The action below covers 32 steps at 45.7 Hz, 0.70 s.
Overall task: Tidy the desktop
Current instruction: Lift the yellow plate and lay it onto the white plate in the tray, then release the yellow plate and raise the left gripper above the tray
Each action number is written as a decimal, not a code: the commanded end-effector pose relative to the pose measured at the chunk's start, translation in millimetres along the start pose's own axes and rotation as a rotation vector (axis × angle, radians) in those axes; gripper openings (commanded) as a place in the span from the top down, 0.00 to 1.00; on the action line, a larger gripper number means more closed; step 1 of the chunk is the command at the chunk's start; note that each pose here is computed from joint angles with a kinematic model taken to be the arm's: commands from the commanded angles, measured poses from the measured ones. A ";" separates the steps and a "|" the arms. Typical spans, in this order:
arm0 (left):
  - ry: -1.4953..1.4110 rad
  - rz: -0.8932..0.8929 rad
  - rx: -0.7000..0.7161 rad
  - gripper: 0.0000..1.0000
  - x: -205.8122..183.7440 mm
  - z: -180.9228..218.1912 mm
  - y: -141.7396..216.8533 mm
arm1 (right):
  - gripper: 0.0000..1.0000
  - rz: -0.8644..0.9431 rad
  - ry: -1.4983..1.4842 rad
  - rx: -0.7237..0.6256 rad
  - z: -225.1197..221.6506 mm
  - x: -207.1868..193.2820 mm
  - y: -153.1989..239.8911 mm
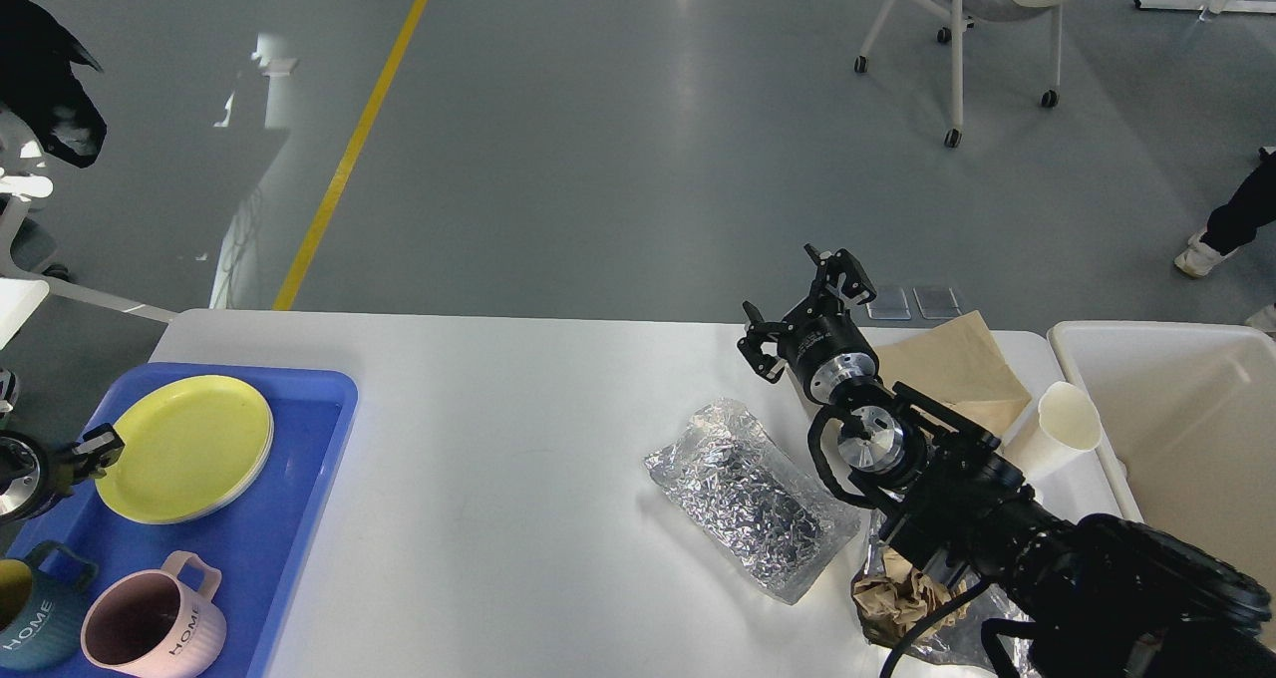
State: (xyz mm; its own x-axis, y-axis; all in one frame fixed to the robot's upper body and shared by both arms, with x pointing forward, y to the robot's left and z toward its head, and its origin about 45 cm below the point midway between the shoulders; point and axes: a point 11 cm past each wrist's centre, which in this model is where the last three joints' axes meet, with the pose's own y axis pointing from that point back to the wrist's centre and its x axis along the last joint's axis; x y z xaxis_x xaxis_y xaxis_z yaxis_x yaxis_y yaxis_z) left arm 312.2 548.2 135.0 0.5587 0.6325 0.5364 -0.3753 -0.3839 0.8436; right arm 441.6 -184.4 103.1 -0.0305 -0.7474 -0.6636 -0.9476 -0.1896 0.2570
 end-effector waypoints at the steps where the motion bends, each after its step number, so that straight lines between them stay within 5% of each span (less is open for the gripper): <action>1: 0.000 -0.011 0.000 0.04 -1.0 0.1 0.5 | 0.00 0.000 0.000 0.000 0.0 0.0 0.0; 17: 0.149 -0.119 -0.145 0.04 -4.8 34.2 10.5 | 0.00 -0.001 -0.001 0.002 -0.7 -0.6 -0.4; 32: 0.230 -0.107 -0.150 0.04 19.2 8.7 21.5 | 0.00 0.000 0.000 0.000 0.0 0.0 0.0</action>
State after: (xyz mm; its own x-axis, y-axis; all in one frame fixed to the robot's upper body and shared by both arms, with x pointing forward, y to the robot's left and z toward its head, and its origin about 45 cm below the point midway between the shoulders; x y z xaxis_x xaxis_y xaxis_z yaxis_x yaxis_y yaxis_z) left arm 326.5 537.9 159.1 0.4374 0.7985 0.4137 -0.4458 -0.2070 0.8709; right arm 441.8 -184.3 103.3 -0.0304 -0.7470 -0.6641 -0.9478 -0.1894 0.2565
